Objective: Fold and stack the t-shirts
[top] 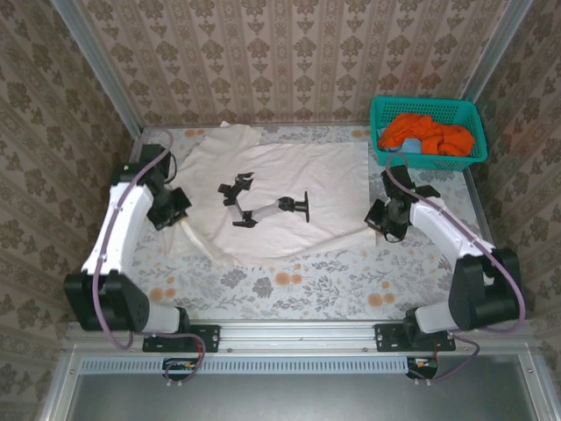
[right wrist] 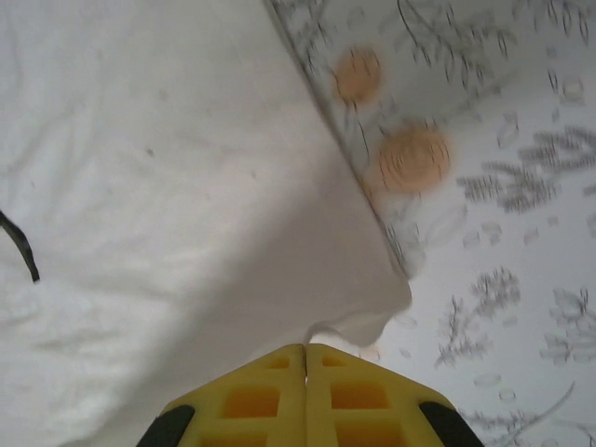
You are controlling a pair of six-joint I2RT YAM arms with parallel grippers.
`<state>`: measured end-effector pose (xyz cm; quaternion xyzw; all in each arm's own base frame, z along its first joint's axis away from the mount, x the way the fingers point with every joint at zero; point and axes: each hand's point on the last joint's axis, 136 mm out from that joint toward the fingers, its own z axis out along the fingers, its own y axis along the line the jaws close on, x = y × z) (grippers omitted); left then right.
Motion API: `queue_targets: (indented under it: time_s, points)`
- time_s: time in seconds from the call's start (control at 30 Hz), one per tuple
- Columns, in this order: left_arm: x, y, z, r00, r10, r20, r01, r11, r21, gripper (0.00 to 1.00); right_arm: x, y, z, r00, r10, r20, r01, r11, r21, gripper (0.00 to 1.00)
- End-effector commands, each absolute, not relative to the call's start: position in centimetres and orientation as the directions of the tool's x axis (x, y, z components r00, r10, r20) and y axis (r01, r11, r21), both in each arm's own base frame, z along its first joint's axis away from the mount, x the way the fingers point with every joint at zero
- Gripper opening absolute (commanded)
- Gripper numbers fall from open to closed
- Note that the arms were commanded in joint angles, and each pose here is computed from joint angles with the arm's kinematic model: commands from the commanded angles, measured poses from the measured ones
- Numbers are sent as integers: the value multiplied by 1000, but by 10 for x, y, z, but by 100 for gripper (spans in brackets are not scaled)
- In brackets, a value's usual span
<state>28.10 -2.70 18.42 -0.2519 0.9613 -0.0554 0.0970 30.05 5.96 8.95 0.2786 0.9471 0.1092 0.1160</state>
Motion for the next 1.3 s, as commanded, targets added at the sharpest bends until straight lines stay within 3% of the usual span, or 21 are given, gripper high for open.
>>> queue_targets:
  time_s: [0.0, 0.5, 0.57, 0.63, 0.67, 0.7, 0.8, 0.9, 0.97, 1.07, 1.17, 1.27]
  points:
    - [321, -28, 191, -896, -400, -190, -371, 912, -172, 0, 321, 49, 86, -836, 519, -178, 484, 851, 207, 0]
    - [435, -25, 136, -919, -386, -79, -370, 915, -160, 0, 380, 27, 49, -838, 518, -172, 511, 855, 87, 0]
    - [446, -23, 134, -914, -397, -80, -381, 910, -165, 10, 383, 25, 50, -837, 520, -171, 513, 854, 86, 0]
    - [457, -17, 139, -904, -416, -98, -396, 902, -169, 17, 384, 20, 56, -832, 523, -185, 518, 852, 77, 26]
    - [462, -11, 144, -895, -432, -115, -410, 896, -173, 30, 384, 18, 60, -830, 523, -194, 519, 852, 75, 36]
    - [467, -5, 150, -885, -446, -134, -421, 889, -180, 36, 385, 15, 68, -826, 524, -207, 519, 851, 82, 48]
    - [471, 10, 170, -861, -473, -186, -443, 878, -183, 48, 383, 12, 87, -818, 521, -244, 510, 853, 108, 60]
    - [458, 8, 179, -860, -464, -213, -429, 883, -191, 41, 377, 29, 101, -806, 532, -261, 484, 845, 226, 56]
    - [441, -8, 178, -870, -445, -213, -396, 888, -235, 39, 371, 56, 104, -814, 524, -249, 431, 833, 347, 48]
    - [406, -37, 156, -892, -423, -160, -363, 880, -305, 26, 358, 102, 102, -850, 480, -216, 338, 812, 476, 37]
    - [373, -58, 126, -907, -413, -86, -358, 863, -357, 15, 345, 135, 87, -892, 413, -185, 279, 823, 495, 25]
    - [351, -61, 95, -914, -404, -43, -367, 867, -337, 13, 339, 149, 63, -915, 379, -138, 280, 843, 459, 17]
